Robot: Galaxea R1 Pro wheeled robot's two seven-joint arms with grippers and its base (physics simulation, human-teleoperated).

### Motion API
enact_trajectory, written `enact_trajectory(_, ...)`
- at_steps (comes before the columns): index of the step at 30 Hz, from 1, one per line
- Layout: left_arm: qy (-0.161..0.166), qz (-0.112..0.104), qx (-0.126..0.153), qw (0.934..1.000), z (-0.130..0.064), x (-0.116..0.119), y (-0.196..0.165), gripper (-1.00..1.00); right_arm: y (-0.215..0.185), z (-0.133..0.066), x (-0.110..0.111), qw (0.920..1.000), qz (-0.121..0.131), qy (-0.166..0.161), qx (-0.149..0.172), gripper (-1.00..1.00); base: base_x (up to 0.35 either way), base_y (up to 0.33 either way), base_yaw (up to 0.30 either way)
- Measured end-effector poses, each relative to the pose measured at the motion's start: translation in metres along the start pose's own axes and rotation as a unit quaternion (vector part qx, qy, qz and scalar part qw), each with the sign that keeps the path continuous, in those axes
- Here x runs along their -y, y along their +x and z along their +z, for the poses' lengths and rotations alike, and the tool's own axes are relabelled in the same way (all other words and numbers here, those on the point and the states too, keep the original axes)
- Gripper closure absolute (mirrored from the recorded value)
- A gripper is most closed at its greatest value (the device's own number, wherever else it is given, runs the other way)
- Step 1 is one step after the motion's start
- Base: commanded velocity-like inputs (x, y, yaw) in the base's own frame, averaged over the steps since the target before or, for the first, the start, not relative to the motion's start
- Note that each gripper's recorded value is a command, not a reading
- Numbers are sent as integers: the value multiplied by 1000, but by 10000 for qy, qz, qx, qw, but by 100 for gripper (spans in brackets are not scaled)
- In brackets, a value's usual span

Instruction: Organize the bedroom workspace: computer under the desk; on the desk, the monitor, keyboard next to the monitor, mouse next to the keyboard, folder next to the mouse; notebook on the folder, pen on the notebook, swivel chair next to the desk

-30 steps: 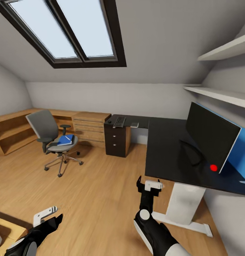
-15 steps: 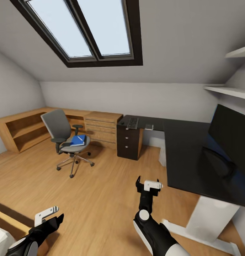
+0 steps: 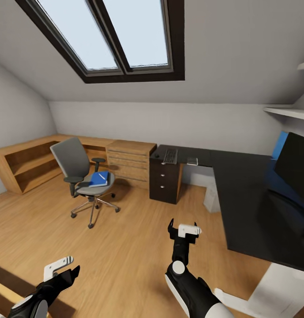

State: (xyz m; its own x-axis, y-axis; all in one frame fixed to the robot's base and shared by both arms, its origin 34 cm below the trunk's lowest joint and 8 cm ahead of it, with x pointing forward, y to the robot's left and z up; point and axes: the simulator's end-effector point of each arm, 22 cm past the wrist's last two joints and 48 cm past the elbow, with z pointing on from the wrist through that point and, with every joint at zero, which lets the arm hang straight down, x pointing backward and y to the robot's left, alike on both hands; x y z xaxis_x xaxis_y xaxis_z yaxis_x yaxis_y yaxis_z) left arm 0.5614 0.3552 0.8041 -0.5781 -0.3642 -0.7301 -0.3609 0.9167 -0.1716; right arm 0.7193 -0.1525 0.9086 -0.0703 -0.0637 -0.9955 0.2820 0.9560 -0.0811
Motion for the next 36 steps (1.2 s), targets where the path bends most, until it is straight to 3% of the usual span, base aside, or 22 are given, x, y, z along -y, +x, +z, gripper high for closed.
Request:
enact_trajectory(22,9,-3,-9,10000,0,0,0,-100,-7,0,0,9998,156,2,155,-100,315,92,-3)
enact_trajectory(36,-20,-3,-3,10000,0,-1,0,-100,-7,0,0,9998,159,4,154,-100,95,21,-227)
